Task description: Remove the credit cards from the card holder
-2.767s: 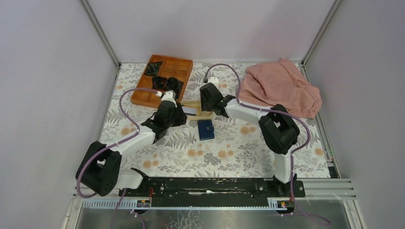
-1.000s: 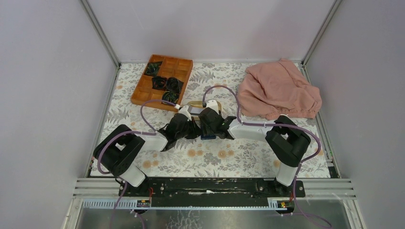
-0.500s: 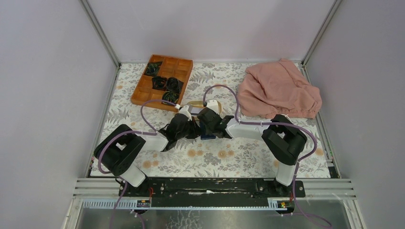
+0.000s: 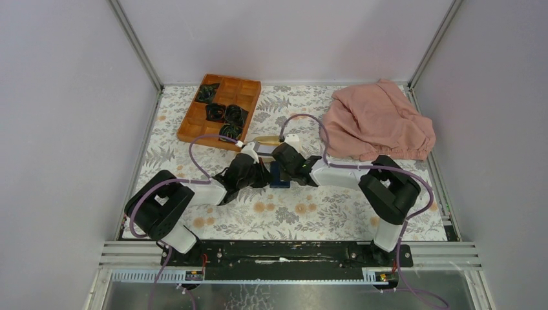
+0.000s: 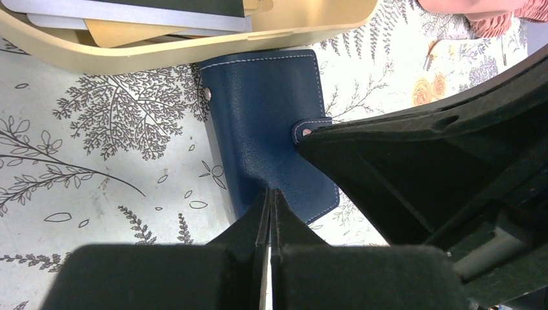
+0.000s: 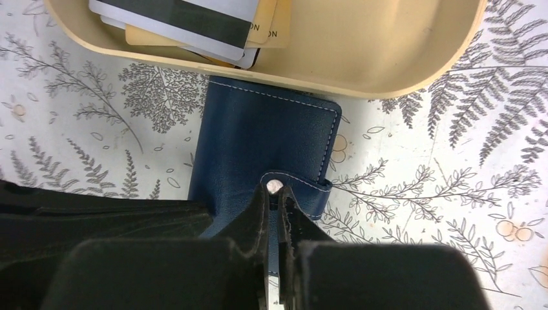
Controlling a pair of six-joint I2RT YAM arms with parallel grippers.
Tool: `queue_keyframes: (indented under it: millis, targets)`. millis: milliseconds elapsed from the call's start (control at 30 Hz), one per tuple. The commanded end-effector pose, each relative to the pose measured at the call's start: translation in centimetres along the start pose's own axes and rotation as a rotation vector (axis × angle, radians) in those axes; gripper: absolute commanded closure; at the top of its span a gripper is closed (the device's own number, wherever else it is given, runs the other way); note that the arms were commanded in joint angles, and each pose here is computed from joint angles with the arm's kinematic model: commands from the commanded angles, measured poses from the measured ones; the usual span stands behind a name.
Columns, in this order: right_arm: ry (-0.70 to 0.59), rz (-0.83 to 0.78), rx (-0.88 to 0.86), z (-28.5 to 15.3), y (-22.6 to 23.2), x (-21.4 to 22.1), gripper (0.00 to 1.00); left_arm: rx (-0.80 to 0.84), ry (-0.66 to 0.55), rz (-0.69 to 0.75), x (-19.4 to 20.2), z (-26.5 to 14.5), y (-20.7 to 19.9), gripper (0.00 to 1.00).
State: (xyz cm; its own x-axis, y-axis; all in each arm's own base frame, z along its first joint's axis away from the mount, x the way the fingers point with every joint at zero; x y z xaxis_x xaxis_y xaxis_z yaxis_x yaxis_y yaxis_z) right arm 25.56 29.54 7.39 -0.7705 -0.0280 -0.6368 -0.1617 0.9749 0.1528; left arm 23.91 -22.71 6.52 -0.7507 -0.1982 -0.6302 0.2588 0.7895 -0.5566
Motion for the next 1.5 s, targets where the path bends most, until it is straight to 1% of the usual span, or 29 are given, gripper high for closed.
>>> queue_keyframes:
  millis: [0, 100, 167, 400, 567, 600, 633, 700, 733, 767, 800, 867, 1000, 1100, 1267, 1400, 1467]
  targets:
    - [0.050, 0.113, -0.160, -1.1, 0.2, 0.3, 1.00, 0.001, -0.014, 0.015, -0.1, -0.2, -0.2, 1.00]
    - [0.069, 0.211, -0.323, -2.0, 0.0, -0.1, 1.00, 0.002, -0.012, 0.015, -0.1, -0.1, -0.2, 1.00]
    - [0.076, 0.267, -0.393, -2.5, -0.6, -0.1, 1.00, 0.006, -0.007, 0.015, -0.1, 0.0, -0.2, 1.00]
    - [0.059, 0.338, -0.585, -4.7, -0.7, -0.8, 1.00, 0.022, 0.009, -0.006, 0.4, 0.4, -0.3, 1.00]
    - [0.003, 0.325, -0.614, -6.6, -1.2, -1.5, 1.00, 0.054, -0.010, -0.017, 0.0, -0.3, -0.8, 1.00]
    - [-0.006, 0.319, -0.613, -7.0, -1.3, -1.6, 1.00, 0.056, -0.022, -0.020, -0.2, -0.6, -1.0, 0.97]
    - [-0.012, 0.309, -0.613, -7.5, -1.5, -1.7, 1.00, 0.053, -0.036, -0.025, -0.3, -1.0, -1.0, 0.81]
    - [-0.027, 0.286, -0.625, -8.4, -1.5, -2.1, 1.00, 0.040, -0.071, -0.030, -0.9, -1.8, -1.1, 0.45]
    - [-0.024, 0.271, -0.634, -8.8, -1.4, -2.2, 1.00, 0.034, -0.093, -0.032, -1.2, -2.2, -1.1, 0.30]
    - [-0.023, 0.259, -0.640, -9.2, -1.3, -2.5, 1.00, 0.032, -0.102, -0.027, -1.3, -2.5, -1.1, 0.19]
    - [-0.019, 0.248, -0.636, -9.5, -1.3, -2.7, 1.00, 0.029, -0.106, -0.021, -1.5, -2.6, -1.2, 0.12]
    - [-0.023, 0.230, -0.629, -9.7, -1.4, -2.8, 1.00, 0.031, -0.110, -0.017, -1.7, -3.0, -1.4, 0.01]
    - [-0.010, 0.228, -0.594, -9.2, -1.8, -2.4, 1.00, 0.047, -0.133, -0.006, -2.2, -3.8, -1.8, 0.00]
    - [-0.015, 0.236, -0.600, -9.5, -1.9, -2.4, 1.00, 0.042, -0.151, 0.015, -2.5, -4.4, -2.0, 0.00]
    - [-0.056, 0.230, -0.645, -11.3, -1.4, -3.8, 1.00, 0.031, -0.147, 0.045, -3.0, -4.8, -2.2, 0.00]
    - [-0.068, 0.216, -0.679, -12.5, -0.7, -5.0, 1.00, 0.027, -0.136, 0.033, -2.9, -4.6, -2.2, 0.03]
    - [-0.067, 0.218, -0.678, -12.4, -0.7, -5.1, 1.00, 0.027, -0.146, 0.023, -2.8, -4.9, -2.1, 0.02]
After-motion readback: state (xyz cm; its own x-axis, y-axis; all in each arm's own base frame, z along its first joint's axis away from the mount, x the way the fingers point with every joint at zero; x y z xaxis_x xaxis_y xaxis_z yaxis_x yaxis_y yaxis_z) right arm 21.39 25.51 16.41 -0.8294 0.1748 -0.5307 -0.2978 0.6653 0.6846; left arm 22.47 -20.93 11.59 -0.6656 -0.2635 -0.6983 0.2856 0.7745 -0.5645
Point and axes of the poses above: each gripper's point midway between its finger pads, its own z axis out along the fingers, its own y axis along the line the jaws close on, x = y × z, the point moved 6 cm from there along -z, back along the fingers, and after that the axes turned 4 degrees about z, right-handed, at the moved point
